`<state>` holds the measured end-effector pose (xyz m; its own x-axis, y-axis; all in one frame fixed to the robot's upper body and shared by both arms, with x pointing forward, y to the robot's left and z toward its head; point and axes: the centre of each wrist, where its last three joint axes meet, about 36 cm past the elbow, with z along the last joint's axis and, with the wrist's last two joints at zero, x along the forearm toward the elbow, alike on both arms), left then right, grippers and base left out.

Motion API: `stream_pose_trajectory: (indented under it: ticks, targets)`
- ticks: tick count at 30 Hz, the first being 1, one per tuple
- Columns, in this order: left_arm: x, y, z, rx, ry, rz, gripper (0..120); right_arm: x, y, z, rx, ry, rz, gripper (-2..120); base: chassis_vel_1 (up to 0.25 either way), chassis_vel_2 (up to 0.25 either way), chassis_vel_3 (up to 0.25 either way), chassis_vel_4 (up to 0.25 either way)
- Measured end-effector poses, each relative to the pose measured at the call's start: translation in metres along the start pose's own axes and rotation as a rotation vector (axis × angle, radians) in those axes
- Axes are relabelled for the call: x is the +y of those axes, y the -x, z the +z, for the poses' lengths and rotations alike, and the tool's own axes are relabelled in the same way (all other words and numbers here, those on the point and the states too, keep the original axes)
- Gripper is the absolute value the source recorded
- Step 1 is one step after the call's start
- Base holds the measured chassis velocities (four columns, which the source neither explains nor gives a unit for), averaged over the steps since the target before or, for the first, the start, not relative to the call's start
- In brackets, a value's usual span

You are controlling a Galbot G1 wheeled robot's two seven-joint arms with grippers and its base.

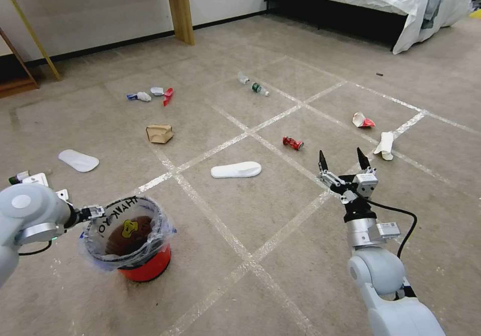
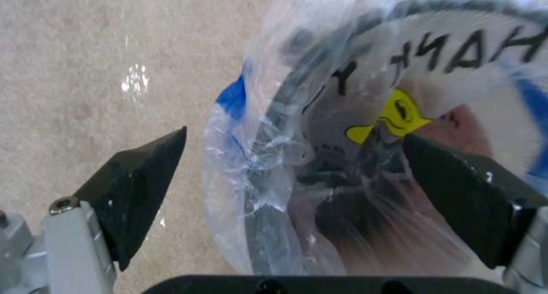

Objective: Pick up the trash bin and place the garbage on the floor into it.

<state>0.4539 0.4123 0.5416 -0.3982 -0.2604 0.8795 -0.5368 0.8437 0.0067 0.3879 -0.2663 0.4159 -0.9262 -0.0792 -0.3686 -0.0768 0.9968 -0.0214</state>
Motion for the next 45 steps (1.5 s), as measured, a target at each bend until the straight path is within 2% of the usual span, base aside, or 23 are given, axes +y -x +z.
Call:
stream_pose_trajectory:
  ticks: [1,2,4,10,12,21,24,29,32,33,35,39,41,42,45]
  targets:
    - [0.002,0.02,0.0,0.02,-0.02,-0.011,100,0.002,0.002,0.002,0.001,0.004,0.0,100,0.0,0.0,0.0,0.0]
    - [0.002,0.02,0.0,0.02,-0.02,-0.011,100,0.002,0.002,0.002,0.001,0.004,0.0,100,0.0,0.0,0.0,0.0]
    - [0.005,0.036,-0.002,0.028,-0.038,-0.021,100,0.003,0.002,0.004,0.002,0.007,0.0,100,0.0,0.0,0.0,0.0]
    - [0.003,0.049,-0.006,0.042,-0.052,-0.023,100,0.003,0.004,0.007,0.002,0.008,0.0,100,0.0,0.0,0.0,0.0]
    - [-0.002,0.058,-0.008,0.053,-0.055,-0.025,100,0.003,0.006,0.008,0.001,0.009,0.0,100,0.0,0.0,0.0,0.0]
    - [-0.012,0.069,-0.014,0.065,-0.06,-0.024,100,0.004,0.011,0.014,0.0,0.014,0.007,100,0.0,0.0,0.0,0.0]
    - [-0.015,0.074,-0.015,0.069,-0.059,-0.041,100,0.004,0.012,0.014,-0.003,0.016,0.008,100,0.0,0.0,0.0,0.0]
    - [-0.014,0.076,-0.015,0.086,-0.069,-0.037,99,0.004,0.012,0.015,-0.004,0.016,0.009,100,0.0,0.0,0.0,0.0]
    - [-0.012,0.078,-0.014,0.093,-0.073,-0.036,88,0.004,0.011,0.015,-0.004,0.016,0.012,100,0.0,0.0,0.0,0.0]
    - [-0.012,0.078,-0.014,0.093,-0.073,-0.036,88,0.004,0.011,0.015,-0.004,0.016,0.012,100,0.0,0.0,0.0,0.0]
    - [-0.013,0.077,-0.011,0.095,-0.068,-0.034,75,0.004,0.011,0.015,-0.004,0.016,0.013,100,0.0,0.0,0.0,0.0]
    - [-0.015,0.076,-0.008,0.096,-0.059,-0.029,66,0.004,0.01,0.015,-0.005,0.016,0.014,100,0.0,0.0,0.0,0.0]
    - [-0.016,0.074,-0.006,0.099,-0.053,-0.025,55,0.005,0.01,0.014,-0.005,0.018,0.016,100,0.0,0.0,0.0,0.0]
    - [-0.016,0.074,-0.006,0.099,-0.053,-0.025,55,0.005,0.01,0.014,-0.005,0.018,0.016,100,0.0,0.0,0.0,0.0]
    - [-0.017,0.076,-0.002,0.106,-0.044,-0.035,39,0.006,0.007,0.013,-0.005,0.02,0.022,100,0.0,0.0,0.0,0.0]
